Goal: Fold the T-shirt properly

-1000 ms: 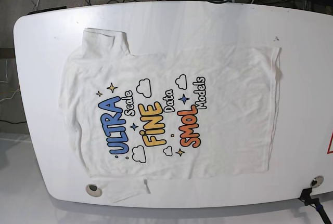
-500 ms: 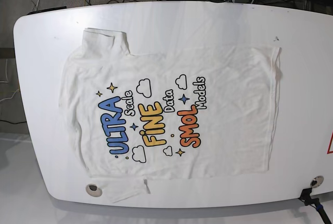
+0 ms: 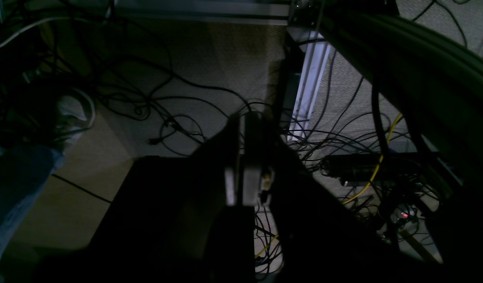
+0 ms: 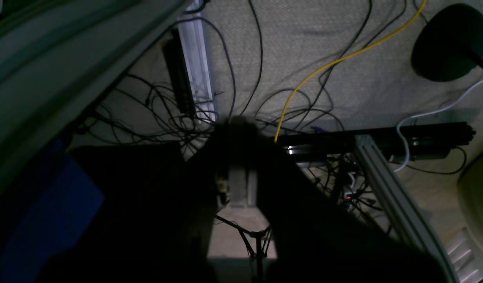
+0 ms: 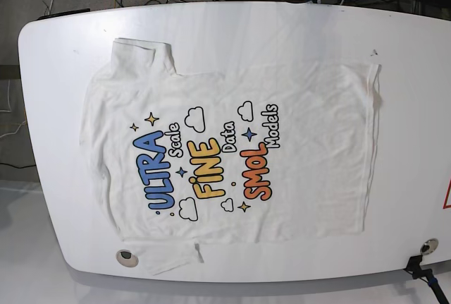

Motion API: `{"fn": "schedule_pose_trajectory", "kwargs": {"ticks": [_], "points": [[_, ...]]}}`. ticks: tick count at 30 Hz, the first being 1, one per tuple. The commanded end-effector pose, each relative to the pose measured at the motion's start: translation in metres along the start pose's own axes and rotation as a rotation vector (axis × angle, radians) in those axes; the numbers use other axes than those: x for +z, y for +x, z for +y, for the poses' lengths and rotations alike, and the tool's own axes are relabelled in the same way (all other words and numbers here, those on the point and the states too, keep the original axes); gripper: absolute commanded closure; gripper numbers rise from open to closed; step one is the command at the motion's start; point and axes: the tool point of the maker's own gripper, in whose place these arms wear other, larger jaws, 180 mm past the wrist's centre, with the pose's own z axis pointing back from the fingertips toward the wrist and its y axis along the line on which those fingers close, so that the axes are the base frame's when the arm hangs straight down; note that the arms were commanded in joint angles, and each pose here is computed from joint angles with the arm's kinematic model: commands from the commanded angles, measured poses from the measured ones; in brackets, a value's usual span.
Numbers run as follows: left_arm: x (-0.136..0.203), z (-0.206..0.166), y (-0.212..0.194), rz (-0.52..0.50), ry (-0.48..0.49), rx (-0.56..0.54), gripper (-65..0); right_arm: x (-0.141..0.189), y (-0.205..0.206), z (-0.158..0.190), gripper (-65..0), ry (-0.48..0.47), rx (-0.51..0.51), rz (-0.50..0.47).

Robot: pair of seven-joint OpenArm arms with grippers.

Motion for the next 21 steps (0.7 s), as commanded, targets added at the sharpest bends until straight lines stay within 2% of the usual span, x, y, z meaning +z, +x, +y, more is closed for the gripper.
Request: {"fn": "schedule_pose_trajectory", "kwargs": {"ticks": [1,14,16,21], "points": [[0.000,0.001,0.002,-0.006,0.003,0.001,0.0,0.000,-0.001,0.000,-0.2,0.003,0.001,0.001],[0.000,0.005,-0.001,-0.008,0.013,0.003,0.0,0.000,-0.006,-0.014,-0.2,-0.018,0.007,0.002],[0.000,0.004,0.009,-0.050,0.006,0.018,0.0,0.000,-0.002,-0.010,0.0,-0.002,0.006,-0.006],[0.001,0.008,0.011,-0.064,0.012,0.018,0.0,0.000,-0.003,-0.010,0.0,-0.004,0.007,-0.001]]}}
